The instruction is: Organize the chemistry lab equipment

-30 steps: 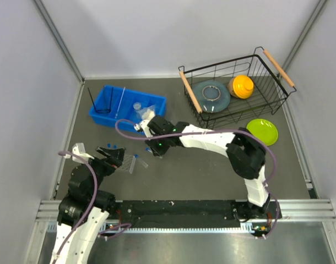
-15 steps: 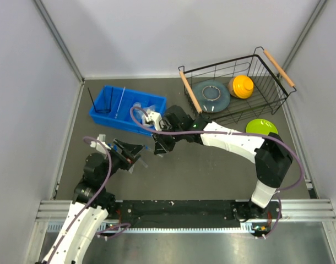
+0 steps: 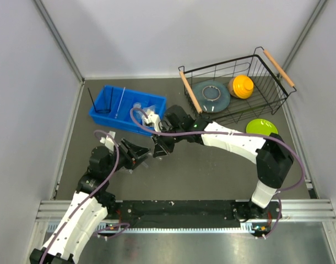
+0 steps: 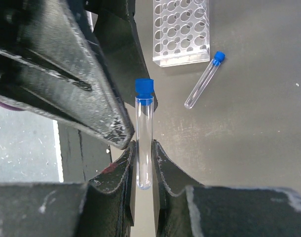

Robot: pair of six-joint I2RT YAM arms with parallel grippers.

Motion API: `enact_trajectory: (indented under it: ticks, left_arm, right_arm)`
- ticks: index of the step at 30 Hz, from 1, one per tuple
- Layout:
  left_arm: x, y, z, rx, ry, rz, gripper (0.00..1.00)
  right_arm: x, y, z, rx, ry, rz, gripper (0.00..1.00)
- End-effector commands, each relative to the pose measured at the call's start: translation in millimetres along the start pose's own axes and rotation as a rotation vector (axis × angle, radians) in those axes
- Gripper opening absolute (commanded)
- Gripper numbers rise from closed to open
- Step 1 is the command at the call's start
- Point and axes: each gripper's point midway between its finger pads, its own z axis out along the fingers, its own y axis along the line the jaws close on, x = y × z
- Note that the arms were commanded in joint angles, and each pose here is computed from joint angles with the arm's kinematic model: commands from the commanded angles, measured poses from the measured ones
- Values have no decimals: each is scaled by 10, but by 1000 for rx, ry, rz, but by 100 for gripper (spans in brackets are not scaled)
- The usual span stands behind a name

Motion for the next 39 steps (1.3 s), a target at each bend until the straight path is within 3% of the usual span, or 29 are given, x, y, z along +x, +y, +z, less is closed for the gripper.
enact_trajectory:
  ticks: [1,14,26,29,36,39]
  left_arm:
    - [-37,-172,-13,46,1,53,66]
    - [-27,-139,-11,8,23,95,54]
    - [3,-135,-30,-9,51,136,31]
    - [-1,-148,-34,-5,49,144,21]
    - [-48,-61,-75,-65,28,212,10]
    - [-165,55,-144,-161,-23,284,9]
  right_arm:
    - [-252,154,-199,-27,-79,-95,9]
    - [-187,244,-146,-39,-52,-145,9]
    - [-150,274,-68,-34,-26,-170,9]
    - [-123,279,-40,-29,-15,-179,10]
    - [-137,273,-34,-19,-13,-188,17]
    - [-164,264,-51,-13,-15,-198,29]
